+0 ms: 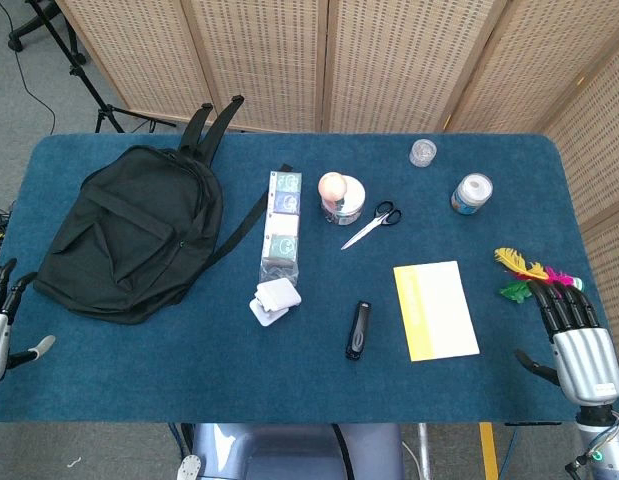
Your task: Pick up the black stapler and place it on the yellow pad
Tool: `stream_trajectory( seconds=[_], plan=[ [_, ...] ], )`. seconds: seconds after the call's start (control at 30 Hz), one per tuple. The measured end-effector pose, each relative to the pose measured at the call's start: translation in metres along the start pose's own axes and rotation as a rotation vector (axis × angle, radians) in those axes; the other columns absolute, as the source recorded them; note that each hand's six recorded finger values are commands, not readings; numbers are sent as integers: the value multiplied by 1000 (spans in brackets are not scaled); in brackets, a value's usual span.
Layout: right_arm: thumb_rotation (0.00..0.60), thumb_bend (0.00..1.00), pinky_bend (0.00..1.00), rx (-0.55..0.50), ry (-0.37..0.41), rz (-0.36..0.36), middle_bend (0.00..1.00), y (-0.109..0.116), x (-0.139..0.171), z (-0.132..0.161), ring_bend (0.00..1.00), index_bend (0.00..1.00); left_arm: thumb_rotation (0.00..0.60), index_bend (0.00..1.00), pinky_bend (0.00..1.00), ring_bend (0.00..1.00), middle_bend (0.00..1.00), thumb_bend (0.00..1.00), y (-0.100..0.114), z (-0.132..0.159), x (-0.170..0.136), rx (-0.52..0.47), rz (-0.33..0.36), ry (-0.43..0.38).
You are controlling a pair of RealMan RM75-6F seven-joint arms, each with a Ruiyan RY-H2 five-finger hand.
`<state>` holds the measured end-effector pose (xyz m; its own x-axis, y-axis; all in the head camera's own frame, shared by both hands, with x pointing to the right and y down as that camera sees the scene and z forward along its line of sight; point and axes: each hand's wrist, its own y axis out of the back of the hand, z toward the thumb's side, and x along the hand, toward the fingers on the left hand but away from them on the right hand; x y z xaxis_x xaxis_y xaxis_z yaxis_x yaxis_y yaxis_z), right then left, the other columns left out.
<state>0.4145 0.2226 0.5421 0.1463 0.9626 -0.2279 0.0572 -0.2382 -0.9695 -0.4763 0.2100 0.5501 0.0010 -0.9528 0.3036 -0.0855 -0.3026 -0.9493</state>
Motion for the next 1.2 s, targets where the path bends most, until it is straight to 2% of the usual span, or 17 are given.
stream_trajectory(
  seconds=[0.2, 0.3, 0.4, 0.53, 0.63, 0.73, 0.83, 0.93, 1.2],
  plan=[
    [600, 0, 25, -33, 47, 62, 0, -11, 1, 9, 0, 0, 600, 0, 0, 0, 0, 0, 4, 0, -3, -4, -1, 2],
    [600, 0, 25, -68, 124, 97, 0, -17, -3, 19, 0, 22, 600, 0, 0, 0, 0, 0, 3, 1, -4, -5, -4, 0],
    [600, 0, 25, -96, 257, 143, 6, -25, -12, 34, 0, 76, 600, 0, 0, 0, 0, 0, 3, 4, -3, 5, -3, -4],
    [600, 0, 25, -90, 507, 228, 28, -38, -30, 63, 0, 128, 600, 0, 0, 0, 0, 0, 1, 6, -1, 21, 2, -4],
    [600, 0, 26, -25, 674, 268, 44, -46, -45, 83, 0, 149, 600, 0, 0, 0, 0, 0, 0, 4, 1, 29, 3, 11],
    [600, 1, 26, 71, 810, 306, 54, -57, -61, 101, 0, 157, 600, 0, 0, 0, 0, 0, -2, 1, 4, 30, -1, 32],
    [600, 31, 26, 163, 888, 331, 54, -67, -75, 111, 3, 157, 600, 0, 0, 0, 0, 0, -4, -2, 6, 40, -4, 45],
    [600, 66, 35, 235, 932, 357, 55, -78, -90, 121, 4, 157, 600, 0, 0, 0, 0, 0, -6, -3, 7, 46, -11, 51],
    [600, 153, 75, 335, 1017, 386, 82, -97, -110, 152, 20, 170, 600, 0, 0, 0, 0, 0, -10, -5, 11, 50, -25, 59]
  ],
)
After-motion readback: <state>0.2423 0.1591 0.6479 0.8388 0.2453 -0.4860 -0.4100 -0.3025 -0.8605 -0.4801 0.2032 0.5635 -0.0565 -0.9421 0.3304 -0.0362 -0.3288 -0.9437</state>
